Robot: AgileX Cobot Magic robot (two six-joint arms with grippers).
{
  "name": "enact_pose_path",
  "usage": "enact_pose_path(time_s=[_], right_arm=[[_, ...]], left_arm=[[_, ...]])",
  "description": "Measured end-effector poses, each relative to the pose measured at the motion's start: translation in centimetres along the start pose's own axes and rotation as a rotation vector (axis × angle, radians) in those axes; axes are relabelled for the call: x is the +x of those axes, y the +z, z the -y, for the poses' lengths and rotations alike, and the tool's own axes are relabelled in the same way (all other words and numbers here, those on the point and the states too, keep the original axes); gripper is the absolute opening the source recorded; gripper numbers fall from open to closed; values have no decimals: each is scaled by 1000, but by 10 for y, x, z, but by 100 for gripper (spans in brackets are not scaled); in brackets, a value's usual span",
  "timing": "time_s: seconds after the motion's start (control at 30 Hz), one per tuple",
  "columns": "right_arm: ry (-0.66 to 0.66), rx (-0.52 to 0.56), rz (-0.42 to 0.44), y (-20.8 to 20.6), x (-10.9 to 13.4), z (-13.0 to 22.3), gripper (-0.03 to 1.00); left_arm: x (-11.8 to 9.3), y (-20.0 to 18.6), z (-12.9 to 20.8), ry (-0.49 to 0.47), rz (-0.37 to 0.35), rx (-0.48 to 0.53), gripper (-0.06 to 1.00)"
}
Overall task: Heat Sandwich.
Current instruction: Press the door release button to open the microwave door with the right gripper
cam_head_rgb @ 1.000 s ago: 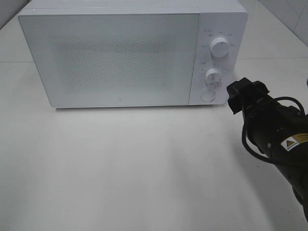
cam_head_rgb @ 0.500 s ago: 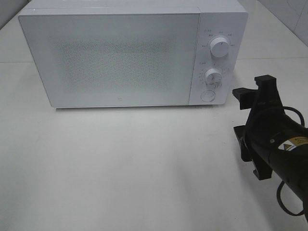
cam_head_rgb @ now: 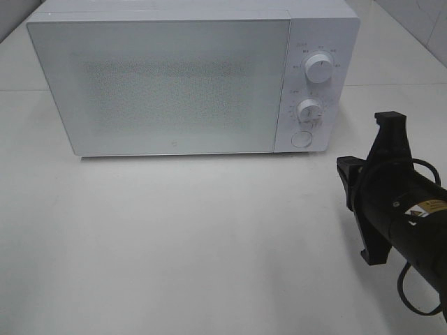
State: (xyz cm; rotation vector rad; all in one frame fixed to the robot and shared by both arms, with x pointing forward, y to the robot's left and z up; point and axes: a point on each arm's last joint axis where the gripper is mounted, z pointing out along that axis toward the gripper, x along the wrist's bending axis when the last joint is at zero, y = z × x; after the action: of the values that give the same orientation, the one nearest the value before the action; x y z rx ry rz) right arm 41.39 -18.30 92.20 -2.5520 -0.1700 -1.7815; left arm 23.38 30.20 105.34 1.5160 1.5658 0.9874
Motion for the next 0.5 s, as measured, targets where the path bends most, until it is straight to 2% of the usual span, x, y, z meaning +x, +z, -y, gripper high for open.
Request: enact_pose_path(time_s=[0.13, 0.5], right_arm=[[27, 4, 10, 0, -1, 0, 2], [25, 2, 29, 1, -4, 1, 2]], left_arm=[[0, 0, 0, 0, 0, 0, 99], [0, 0, 0, 0, 0, 0, 99]])
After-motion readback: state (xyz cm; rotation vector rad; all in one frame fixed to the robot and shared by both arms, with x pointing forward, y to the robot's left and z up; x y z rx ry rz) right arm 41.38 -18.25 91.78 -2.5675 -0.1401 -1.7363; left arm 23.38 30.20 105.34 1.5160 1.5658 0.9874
